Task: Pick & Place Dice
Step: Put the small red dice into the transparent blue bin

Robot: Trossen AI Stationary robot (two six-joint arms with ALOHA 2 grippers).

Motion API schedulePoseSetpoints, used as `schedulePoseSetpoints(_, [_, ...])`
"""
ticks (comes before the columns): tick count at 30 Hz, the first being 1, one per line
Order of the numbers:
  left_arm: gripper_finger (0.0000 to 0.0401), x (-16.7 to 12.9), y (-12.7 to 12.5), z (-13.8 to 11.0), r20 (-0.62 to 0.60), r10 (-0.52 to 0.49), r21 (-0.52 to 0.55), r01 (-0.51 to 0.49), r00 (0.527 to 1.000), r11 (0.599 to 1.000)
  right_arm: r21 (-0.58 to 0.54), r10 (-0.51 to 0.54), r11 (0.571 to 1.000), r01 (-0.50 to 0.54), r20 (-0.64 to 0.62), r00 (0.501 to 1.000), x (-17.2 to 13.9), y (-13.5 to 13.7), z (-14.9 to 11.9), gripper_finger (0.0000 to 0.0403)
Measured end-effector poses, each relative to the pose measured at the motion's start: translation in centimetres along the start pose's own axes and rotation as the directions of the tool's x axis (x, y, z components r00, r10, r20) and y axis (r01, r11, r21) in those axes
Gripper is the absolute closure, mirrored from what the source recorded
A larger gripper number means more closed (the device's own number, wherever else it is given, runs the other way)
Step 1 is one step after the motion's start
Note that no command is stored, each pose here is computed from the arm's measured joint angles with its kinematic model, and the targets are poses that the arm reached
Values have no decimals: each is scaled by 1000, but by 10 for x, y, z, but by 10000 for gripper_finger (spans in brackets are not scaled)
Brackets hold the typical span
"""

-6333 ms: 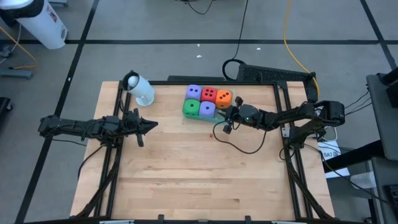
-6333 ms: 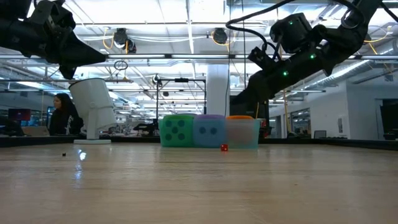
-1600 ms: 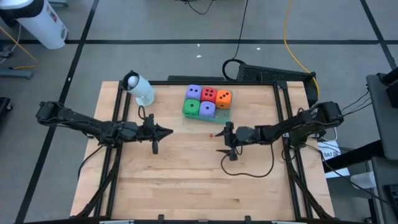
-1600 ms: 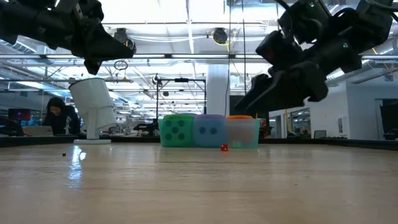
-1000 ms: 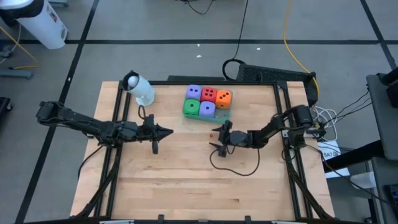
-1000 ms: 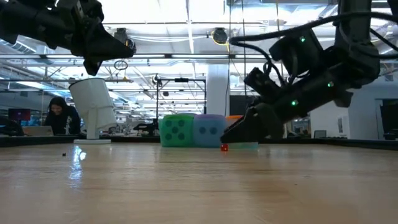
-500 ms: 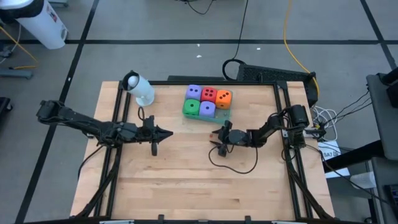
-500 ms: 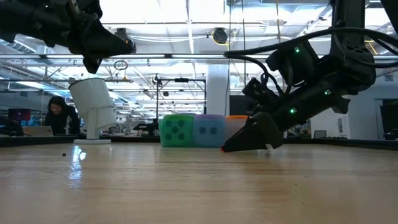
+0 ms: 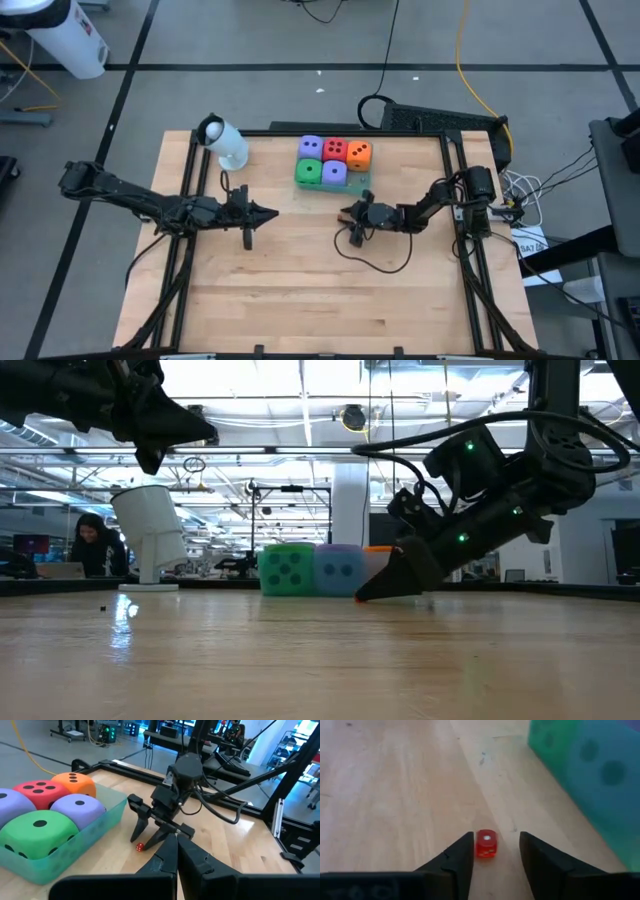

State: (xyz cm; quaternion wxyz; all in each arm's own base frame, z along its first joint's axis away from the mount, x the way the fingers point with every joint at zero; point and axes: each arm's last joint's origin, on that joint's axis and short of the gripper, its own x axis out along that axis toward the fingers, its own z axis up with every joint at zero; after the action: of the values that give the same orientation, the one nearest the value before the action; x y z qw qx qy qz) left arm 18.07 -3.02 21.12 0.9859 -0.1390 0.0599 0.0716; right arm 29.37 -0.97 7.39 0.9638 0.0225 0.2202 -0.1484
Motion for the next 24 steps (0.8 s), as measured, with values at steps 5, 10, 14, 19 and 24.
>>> schedulePoseSetpoints(5, [398, -1, -3, -1, -4, -15, 0, 15, 1000, 1000, -12, 70, 997, -70, -6, 998, 0, 2, 0, 266])
schedulePoseSetpoints(10, [398, -2, -5, -2, -8, -27, 2, 27, 1000, 1000, -5, 66, 998, -66, -6, 998, 0, 2, 0, 286])
schedulePoseSetpoints(14, [398, -2, -5, -2, -8, -30, -4, 30, 1000, 1000, 12, 67, 998, -67, -5, 998, 0, 2, 0, 321])
schedulePoseSetpoints(19, [398, -2, -5, -2, -8, -30, -18, 30, 1000, 999, -42, 77, 996, -76, 11, 997, -3, 4, 5, 368])
schedulePoseSetpoints(24, [398, -2, -7, -2, -12, -41, -17, 41, 999, 999, -77, 99, 993, -91, 107, 989, -18, 7, 35, 368])
